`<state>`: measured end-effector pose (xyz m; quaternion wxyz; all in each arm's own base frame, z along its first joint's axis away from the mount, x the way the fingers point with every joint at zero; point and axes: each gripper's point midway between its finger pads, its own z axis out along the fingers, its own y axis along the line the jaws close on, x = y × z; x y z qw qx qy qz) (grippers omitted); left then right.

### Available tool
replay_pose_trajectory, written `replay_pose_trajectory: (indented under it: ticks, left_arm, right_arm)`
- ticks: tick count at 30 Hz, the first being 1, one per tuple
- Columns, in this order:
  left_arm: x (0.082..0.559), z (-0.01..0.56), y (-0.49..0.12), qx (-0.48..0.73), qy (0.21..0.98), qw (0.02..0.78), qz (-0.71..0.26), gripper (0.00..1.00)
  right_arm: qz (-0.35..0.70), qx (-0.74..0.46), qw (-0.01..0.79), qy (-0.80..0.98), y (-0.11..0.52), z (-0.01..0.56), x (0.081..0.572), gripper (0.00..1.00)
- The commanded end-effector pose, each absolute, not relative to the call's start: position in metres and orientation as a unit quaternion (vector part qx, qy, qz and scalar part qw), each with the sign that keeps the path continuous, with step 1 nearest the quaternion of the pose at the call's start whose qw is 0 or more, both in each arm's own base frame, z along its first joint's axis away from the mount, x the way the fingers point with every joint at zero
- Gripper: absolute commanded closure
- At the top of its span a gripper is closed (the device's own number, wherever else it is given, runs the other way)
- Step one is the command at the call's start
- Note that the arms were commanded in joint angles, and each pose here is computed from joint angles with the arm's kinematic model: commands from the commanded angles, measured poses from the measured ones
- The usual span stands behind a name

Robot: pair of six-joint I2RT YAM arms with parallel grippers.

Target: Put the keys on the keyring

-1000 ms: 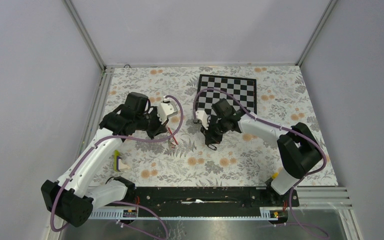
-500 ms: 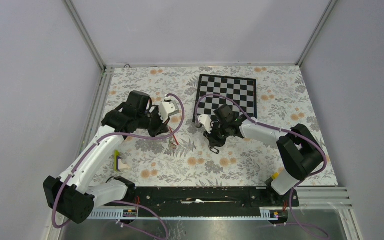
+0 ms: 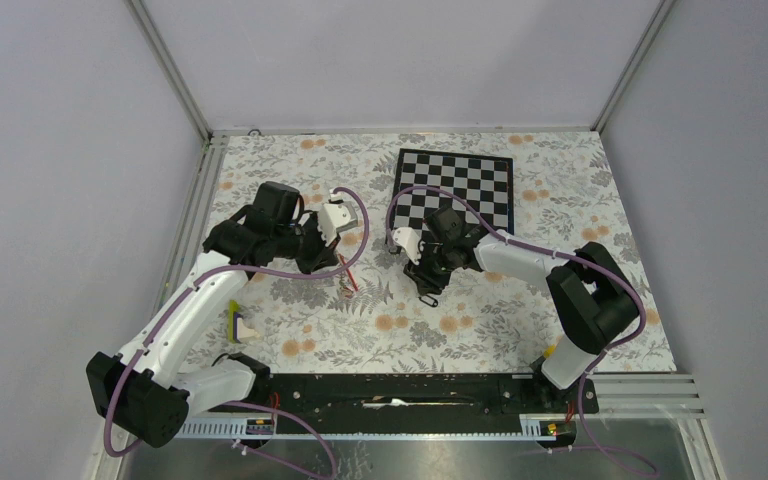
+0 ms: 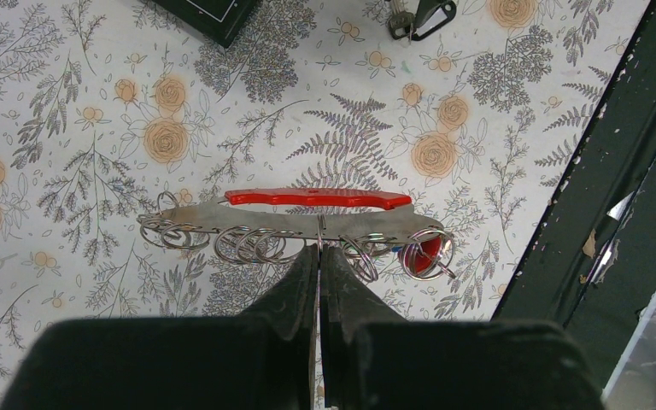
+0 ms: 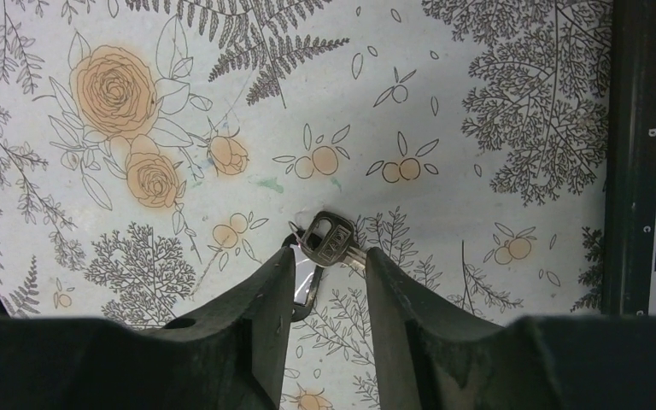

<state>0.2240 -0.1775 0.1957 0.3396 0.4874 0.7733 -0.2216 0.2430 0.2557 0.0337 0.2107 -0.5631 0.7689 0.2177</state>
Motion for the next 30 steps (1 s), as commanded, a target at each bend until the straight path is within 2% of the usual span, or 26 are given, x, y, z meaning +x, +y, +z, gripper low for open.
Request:
replay_pose_trajectory:
  ticks: [1, 12, 23, 30]
  left_arm:
    - [0.231, 0.220, -0.186, 0.493, 0.747, 0.381, -0.232, 1.00]
    - [0.232, 0.220, -0.186, 0.493, 0.748, 0.381, -0.230, 1.00]
    - [0.234, 0.217, -0.187, 0.494, 0.749, 0.376, -0.231, 1.00]
    - [0.235, 0.216, -0.186, 0.493, 0.751, 0.375, -0.229, 1.00]
  right_arm:
    - [0.230, -0.608, 0.210, 0.730, 0.265, 0.038, 0.243, 0.56]
    - [0.248, -0.652, 0.180, 0.693, 0.267, 0.025, 0.236, 0.59]
    - [0.252, -0.657, 0.177, 0.688, 0.269, 0.022, 0.236, 0.78]
    - [0.262, -0.657, 0.173, 0.686, 0.269, 0.023, 0.232, 0.84]
